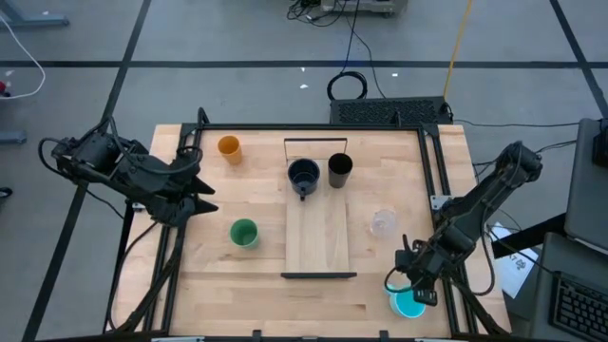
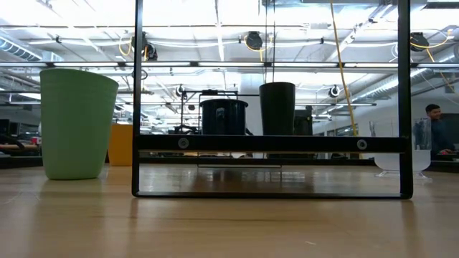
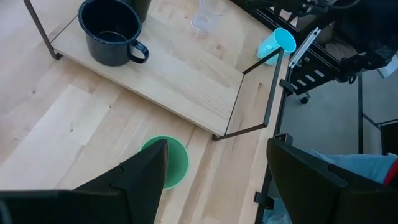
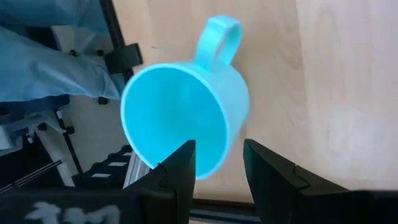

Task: Stack small to large cups/mugs on shelf
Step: Put the light blue mug on the shelf

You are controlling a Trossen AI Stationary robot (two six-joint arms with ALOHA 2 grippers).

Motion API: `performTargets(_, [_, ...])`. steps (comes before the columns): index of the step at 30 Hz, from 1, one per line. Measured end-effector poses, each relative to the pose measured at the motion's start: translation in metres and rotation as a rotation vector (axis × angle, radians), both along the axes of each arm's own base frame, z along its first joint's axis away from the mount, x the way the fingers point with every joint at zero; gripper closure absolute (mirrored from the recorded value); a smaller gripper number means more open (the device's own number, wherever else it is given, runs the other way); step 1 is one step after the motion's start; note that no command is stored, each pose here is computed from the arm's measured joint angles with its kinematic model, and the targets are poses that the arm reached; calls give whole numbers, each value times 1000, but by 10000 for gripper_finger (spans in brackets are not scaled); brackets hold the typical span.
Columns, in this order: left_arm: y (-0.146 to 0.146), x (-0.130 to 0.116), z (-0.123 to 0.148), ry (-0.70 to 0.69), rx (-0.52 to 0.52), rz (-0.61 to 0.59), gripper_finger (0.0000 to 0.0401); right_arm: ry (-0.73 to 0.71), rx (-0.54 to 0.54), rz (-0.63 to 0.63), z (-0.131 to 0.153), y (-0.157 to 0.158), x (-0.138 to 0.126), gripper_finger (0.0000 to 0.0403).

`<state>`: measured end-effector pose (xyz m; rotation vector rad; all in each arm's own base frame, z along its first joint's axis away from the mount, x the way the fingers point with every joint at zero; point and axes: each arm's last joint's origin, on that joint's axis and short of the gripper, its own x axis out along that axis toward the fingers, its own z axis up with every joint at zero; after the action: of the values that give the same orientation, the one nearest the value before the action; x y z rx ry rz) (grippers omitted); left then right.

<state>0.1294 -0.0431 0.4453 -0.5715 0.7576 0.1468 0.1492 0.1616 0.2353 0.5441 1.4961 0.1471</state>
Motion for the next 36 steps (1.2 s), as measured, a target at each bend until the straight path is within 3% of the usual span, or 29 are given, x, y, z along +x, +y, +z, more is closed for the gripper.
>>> performTargets(10, [0,-1,-1,14,4,1,128,-32,39,8,-5,11,7,278])
performTargets(20, [0,-1,-1,14,2,3,128,-27,8,68,-12,18,6,278])
performTargets(24, [0,-1,-1,13,2,3,128,-86,49,70,-6,19,8,278])
performTargets(36, [0,-1,-1,12,3,10,128,-53,-50,88,-7,9,1,278])
